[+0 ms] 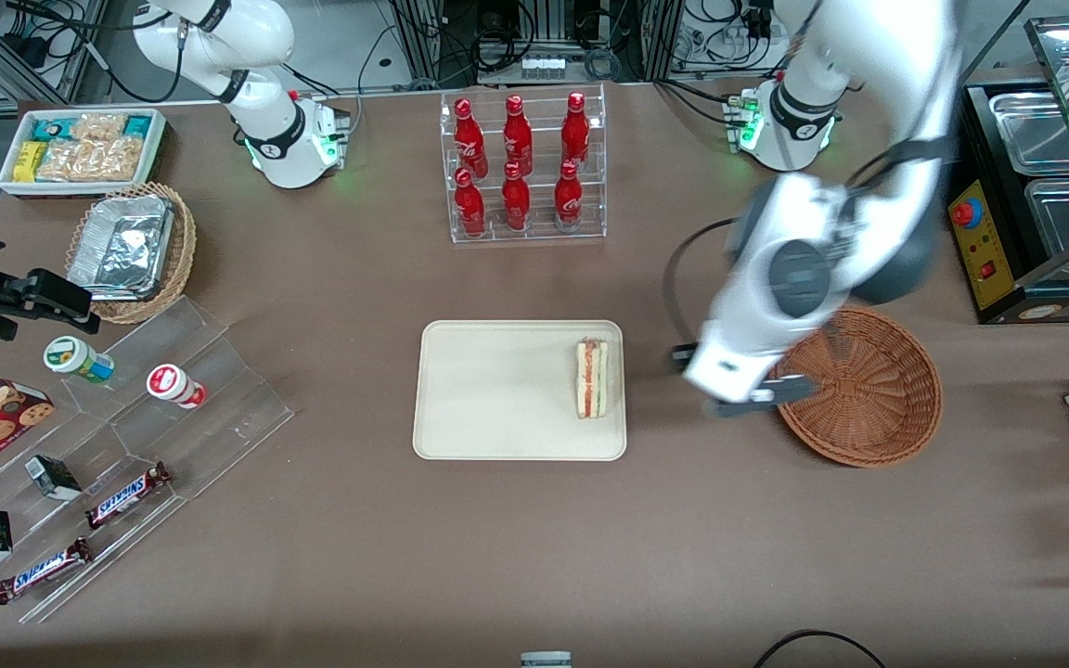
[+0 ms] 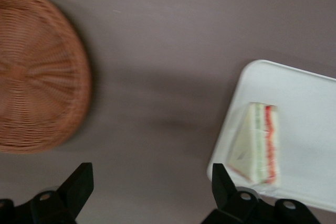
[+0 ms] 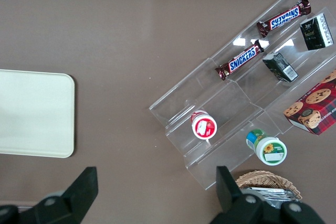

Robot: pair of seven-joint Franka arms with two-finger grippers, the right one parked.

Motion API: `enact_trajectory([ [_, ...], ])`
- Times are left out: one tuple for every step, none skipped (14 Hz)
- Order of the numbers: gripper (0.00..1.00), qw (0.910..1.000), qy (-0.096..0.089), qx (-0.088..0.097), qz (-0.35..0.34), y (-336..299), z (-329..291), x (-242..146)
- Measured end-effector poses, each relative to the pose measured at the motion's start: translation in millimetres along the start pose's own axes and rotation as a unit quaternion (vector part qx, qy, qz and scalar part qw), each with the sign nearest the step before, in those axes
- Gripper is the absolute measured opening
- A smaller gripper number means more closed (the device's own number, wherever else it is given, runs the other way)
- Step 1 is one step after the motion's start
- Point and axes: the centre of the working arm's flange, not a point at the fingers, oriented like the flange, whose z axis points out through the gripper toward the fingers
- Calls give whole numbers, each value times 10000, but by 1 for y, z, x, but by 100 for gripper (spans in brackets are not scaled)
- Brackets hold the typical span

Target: Place sandwich from basket to tray

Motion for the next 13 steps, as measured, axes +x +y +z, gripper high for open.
enact_trajectory([
  [100, 10000, -37, -20, 58, -37, -18, 6],
  [100, 9999, -50, -8, 136, -70, -38, 7],
  [100, 9998, -25, -12, 175, -100, -58, 6],
  [100, 9998, 27, -57, 200, -126, -79, 3],
  [100, 9996, 86, -127, 230, -153, -99, -1],
  [100, 9994, 152, -201, 254, -178, -118, -6],
  [100, 9990, 237, -266, 286, -199, -133, -12],
  [100, 9985, 321, -319, 306, -213, -146, -18],
  [100, 9982, 365, -350, 306, -221, -156, -25],
  [100, 9982, 376, -340, 304, -225, -162, -31],
  [100, 9984, 389, -279, 304, -228, -166, -34],
  [100, 9986, 401, -187, 302, -231, -168, -36],
  [100, 9986, 424, -101, 305, -233, -170, -37],
])
